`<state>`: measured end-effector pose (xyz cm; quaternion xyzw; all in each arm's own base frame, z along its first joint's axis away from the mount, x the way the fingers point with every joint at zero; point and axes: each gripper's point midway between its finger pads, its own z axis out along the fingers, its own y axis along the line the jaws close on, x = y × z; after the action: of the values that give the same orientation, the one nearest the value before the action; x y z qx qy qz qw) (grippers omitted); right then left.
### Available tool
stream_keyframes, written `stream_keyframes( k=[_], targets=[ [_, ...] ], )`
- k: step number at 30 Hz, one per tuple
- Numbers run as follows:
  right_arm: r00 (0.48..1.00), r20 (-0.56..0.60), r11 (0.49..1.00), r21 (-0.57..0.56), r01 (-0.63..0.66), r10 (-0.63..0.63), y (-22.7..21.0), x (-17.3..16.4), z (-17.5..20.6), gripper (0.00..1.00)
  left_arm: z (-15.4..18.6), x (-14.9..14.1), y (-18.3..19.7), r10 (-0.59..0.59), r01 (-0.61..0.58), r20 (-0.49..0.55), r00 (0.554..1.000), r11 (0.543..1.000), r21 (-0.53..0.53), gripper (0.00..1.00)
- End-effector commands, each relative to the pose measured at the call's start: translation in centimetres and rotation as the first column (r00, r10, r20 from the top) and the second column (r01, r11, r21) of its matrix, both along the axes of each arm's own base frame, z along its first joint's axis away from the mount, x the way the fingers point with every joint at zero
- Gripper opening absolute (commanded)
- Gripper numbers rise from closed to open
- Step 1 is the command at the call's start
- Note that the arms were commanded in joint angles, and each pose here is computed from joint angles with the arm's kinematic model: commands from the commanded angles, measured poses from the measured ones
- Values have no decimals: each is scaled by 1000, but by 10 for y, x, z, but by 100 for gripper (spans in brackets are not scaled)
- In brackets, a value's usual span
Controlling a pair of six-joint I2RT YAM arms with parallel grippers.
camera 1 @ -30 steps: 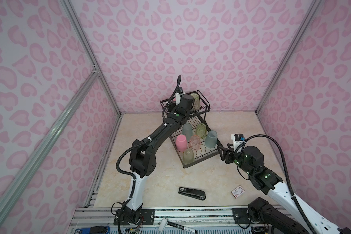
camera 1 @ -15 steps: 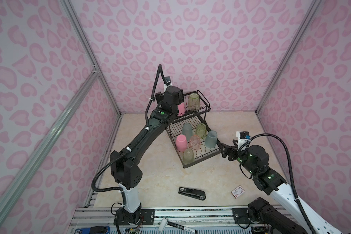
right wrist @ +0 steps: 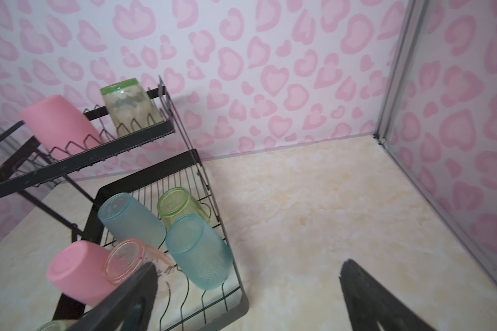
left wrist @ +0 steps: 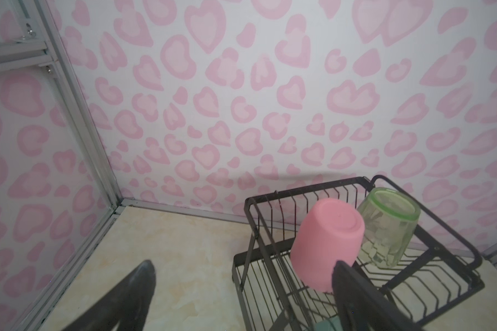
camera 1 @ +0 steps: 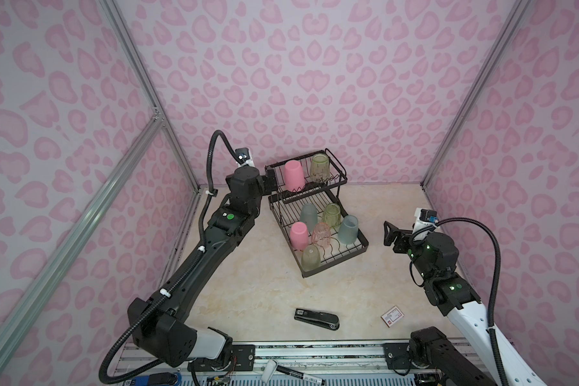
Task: Load cups into a dish rack
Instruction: Place the cup upside down at the dish rack, then reset both arms
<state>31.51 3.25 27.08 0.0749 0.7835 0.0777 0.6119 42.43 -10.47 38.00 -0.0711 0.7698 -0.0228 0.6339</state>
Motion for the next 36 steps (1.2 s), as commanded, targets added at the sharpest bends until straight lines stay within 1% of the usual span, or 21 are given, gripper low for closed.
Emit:
stream_keyframes(
  k=[1,5,7,10,13,18,21,23,27,30,34,36],
  targets=[
    [997,24,997,8,77,-77,-22,4,2,98,-5,-16,9,-28,28,16,999,999,-26,97],
    [985,30,985,22,170,-170,-50,6,-3,99,-19,-38,26,-20,21,17,1000,1000,-21,97],
    [973,37,974,11,226,-226,-66,5,-4,98,-24,-49,35,-12,12,25,1000,1000,-28,97],
    [951,50,952,11,305,-306,-87,0,-6,99,-40,-62,50,20,-20,20,1000,1000,-22,97],
    [932,67,934,-3,356,-355,-101,-3,-10,98,-59,-69,65,51,-51,10,999,998,-33,97],
    [900,68,900,-41,434,-431,-117,-6,-26,98,-88,-71,90,123,-125,-52,991,992,-32,97],
    [872,66,870,-58,489,-485,-127,-7,-42,98,-110,-64,108,163,-170,-117,980,984,-54,97],
    [858,65,854,-80,514,-510,-132,-8,-52,98,-129,-59,121,200,-213,-157,967,974,-72,97],
    [846,59,838,-117,532,-529,-137,-7,-68,98,-171,-56,140,243,-275,-223,944,953,-126,97],
    [849,57,836,-146,528,-526,-138,-3,-79,98,-195,-56,147,266,-293,-240,934,953,-81,97],
    [850,39,831,-192,523,-526,-139,3,-94,98,-213,-52,154,290,-293,-253,923,956,28,97],
    [855,36,831,-215,512,-517,-138,6,-101,98,-219,-49,156,292,-286,-235,927,956,60,97]
  ],
)
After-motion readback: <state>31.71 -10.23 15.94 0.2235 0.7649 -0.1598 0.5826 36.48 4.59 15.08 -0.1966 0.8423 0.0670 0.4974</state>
